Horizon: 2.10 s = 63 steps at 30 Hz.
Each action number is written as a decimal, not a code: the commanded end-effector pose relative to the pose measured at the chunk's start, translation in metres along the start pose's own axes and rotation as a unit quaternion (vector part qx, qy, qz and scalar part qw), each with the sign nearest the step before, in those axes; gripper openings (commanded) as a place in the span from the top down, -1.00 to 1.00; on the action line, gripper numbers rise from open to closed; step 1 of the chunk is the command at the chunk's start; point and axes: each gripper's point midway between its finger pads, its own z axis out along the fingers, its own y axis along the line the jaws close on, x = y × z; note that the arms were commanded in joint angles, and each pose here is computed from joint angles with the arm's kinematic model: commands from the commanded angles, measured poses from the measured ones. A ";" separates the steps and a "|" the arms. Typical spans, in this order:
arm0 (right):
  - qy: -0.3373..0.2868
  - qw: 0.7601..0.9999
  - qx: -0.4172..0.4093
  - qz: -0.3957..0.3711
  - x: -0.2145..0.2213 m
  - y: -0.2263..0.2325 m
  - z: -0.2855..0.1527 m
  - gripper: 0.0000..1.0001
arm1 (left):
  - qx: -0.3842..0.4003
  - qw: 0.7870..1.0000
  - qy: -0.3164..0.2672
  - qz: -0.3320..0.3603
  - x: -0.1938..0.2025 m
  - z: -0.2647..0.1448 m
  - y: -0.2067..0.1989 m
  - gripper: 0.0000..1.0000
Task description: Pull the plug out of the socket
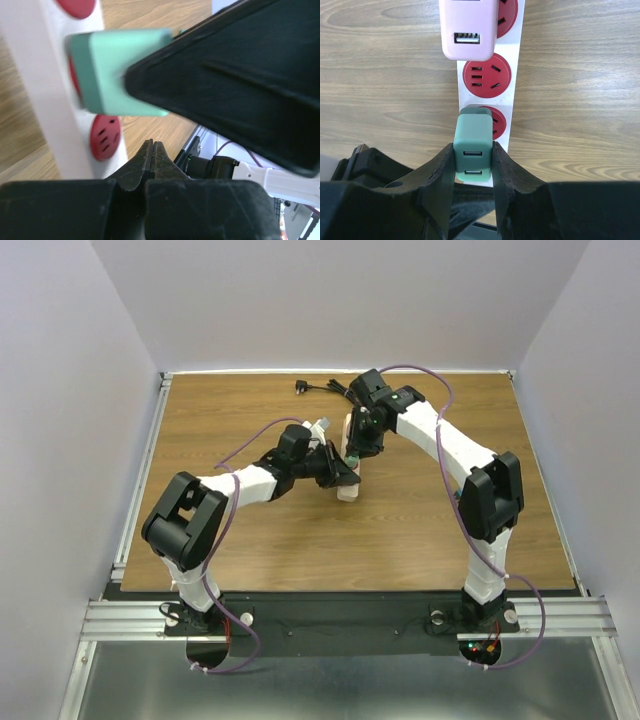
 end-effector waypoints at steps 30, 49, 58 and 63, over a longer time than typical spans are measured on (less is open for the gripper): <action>-0.070 0.995 -0.066 -0.010 -0.029 0.031 -0.056 0.99 | 0.059 0.997 -0.029 0.050 -0.028 -0.015 -0.079 1.00; -0.007 0.998 -0.063 -0.015 0.004 0.019 -0.035 0.99 | 0.010 0.999 0.033 0.037 0.021 0.011 -0.011 1.00; 0.040 0.996 -0.078 -0.030 0.050 0.001 -0.050 0.99 | -0.023 0.998 0.035 0.039 0.014 0.028 0.029 1.00; 0.068 0.994 -0.077 -0.038 0.065 -0.006 -0.044 0.99 | -0.016 0.998 0.050 0.036 0.022 0.031 0.032 1.00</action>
